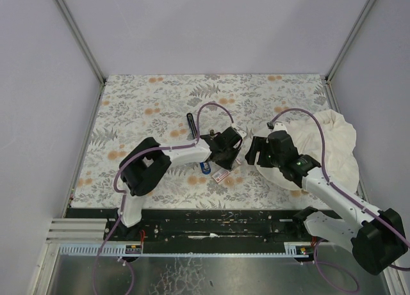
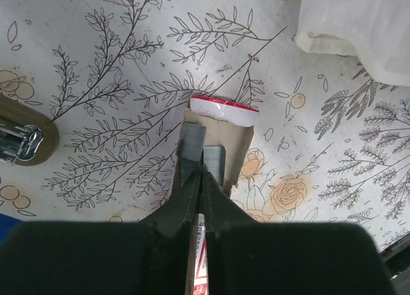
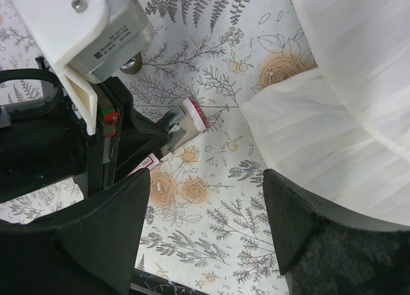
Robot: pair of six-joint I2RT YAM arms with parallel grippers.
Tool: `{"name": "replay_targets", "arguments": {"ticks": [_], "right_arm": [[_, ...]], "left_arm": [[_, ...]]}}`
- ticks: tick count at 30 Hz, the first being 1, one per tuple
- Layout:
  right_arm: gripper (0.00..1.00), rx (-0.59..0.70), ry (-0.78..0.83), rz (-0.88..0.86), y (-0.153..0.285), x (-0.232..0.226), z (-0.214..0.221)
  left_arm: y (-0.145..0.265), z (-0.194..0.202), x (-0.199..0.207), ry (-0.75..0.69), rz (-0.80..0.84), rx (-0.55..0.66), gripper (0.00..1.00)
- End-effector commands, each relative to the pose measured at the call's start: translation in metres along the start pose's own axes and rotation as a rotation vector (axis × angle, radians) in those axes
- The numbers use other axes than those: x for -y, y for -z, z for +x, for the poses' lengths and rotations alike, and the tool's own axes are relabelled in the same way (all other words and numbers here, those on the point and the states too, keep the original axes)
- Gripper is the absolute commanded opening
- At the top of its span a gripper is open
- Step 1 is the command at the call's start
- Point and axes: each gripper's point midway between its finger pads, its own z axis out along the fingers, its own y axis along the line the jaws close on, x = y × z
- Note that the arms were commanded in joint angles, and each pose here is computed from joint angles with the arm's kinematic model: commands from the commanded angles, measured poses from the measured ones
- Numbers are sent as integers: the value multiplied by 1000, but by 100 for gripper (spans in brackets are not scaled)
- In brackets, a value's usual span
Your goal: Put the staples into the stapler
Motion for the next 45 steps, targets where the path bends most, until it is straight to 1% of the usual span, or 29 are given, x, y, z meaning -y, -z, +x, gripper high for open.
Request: {"name": "replay_targets", "arguments": {"ticks": [1, 7, 13, 17, 22, 28, 32, 38, 45], "right_arm": [[77, 50, -29, -32, 6, -6, -11], [78, 61, -55, -53, 11, -8, -9], [78, 59, -77, -71, 10, -10, -6], [78, 50, -94, -99, 7, -15, -3], [80, 53, -121, -159, 4, -24, 0], [80, 28, -136, -169, -5, -24, 10], [80, 11, -126, -157, -12, -18, 19], [80, -63, -105, -153, -22, -15, 38], [80, -69, -104, -160, -23, -15, 41]], "left_arm": [[-5, 14, -1, -29, -8, -41, 0], [21, -4, 11, -25, 50, 50, 0], [46, -22, 21, 14, 118, 140, 0], [52, -23, 22, 50, 167, 143, 0], [60, -27, 13, 119, 228, 174, 0], [54, -17, 8, 114, 238, 150, 0], [42, -4, -2, 81, 176, 121, 0], [25, 11, 0, 19, 117, 73, 0], [17, 20, 2, 1, 93, 44, 0]]}}
